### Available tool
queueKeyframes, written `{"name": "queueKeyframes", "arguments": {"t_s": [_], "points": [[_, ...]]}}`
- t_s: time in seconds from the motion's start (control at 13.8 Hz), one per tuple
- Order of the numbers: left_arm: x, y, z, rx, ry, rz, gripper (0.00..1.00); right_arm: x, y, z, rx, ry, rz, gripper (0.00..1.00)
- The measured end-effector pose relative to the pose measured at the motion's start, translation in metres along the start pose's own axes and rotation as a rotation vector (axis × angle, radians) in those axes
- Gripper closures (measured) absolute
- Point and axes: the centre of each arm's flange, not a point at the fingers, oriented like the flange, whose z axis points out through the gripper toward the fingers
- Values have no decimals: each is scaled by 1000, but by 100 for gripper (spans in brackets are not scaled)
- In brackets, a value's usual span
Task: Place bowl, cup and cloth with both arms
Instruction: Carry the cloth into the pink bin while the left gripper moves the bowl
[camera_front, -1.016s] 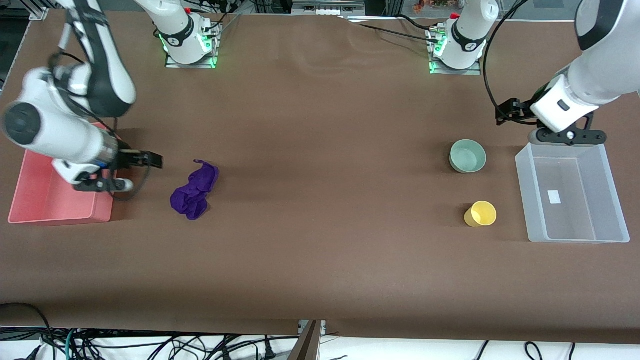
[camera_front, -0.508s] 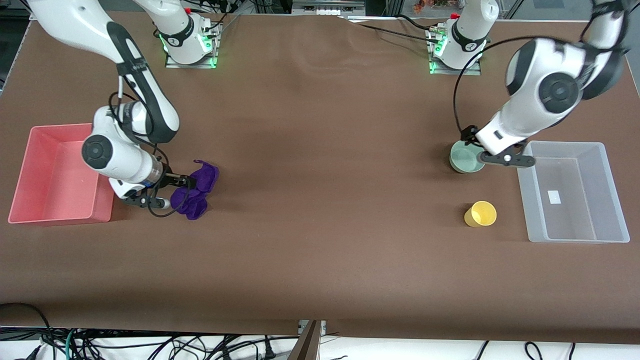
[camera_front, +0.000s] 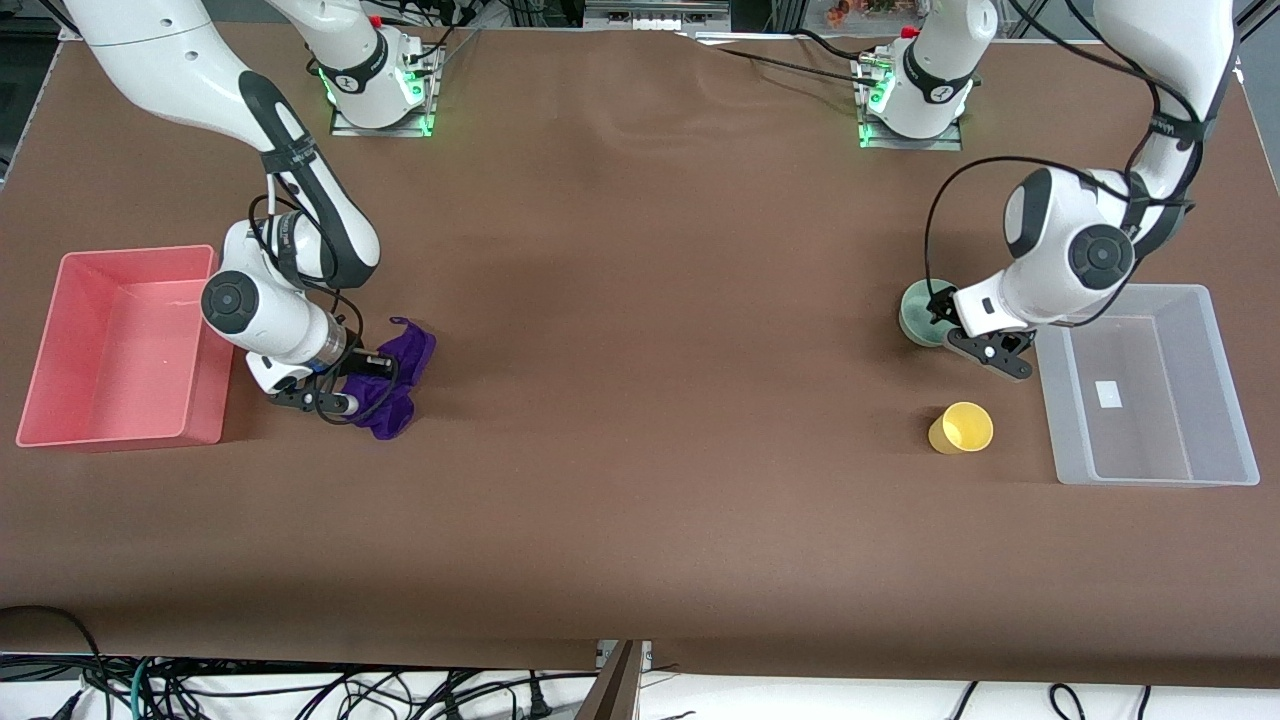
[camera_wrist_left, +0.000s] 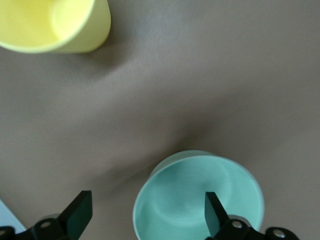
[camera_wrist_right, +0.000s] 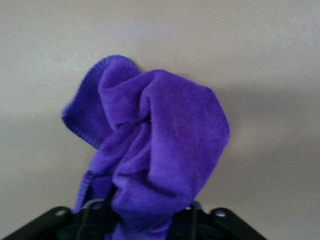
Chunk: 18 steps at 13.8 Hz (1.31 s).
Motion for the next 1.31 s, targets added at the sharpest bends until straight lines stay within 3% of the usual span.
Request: {"name": "queueKeyframes", "arguments": {"t_s": [0.07, 0.22, 0.29, 0.51, 0.73, 1.02, 1.31], "points": [[-3, -4, 9, -11, -11, 14, 4, 5, -1, -13, -6, -19, 0, 70], [-5, -2, 20, -26, -27, 34, 26, 20, 1, -62, -31, -94, -7, 92], [-5, 0, 24, -31, -34, 39, 36, 30, 9, -98, -44, -133, -24, 96], [-4, 3, 29, -36, -36, 78, 69, 45, 59, -208, -71, -230, -123, 96], [-1, 0, 21, -25, -19, 123, 97, 42, 139, -267, -121, -275, -223, 96], [2, -7, -26, -13, -34, 130, 97, 30, 247, -275, -121, -315, -284, 96], [8, -27, -125, -32, -128, 108, 97, 25, 300, -211, -115, -342, -266, 96]]}}
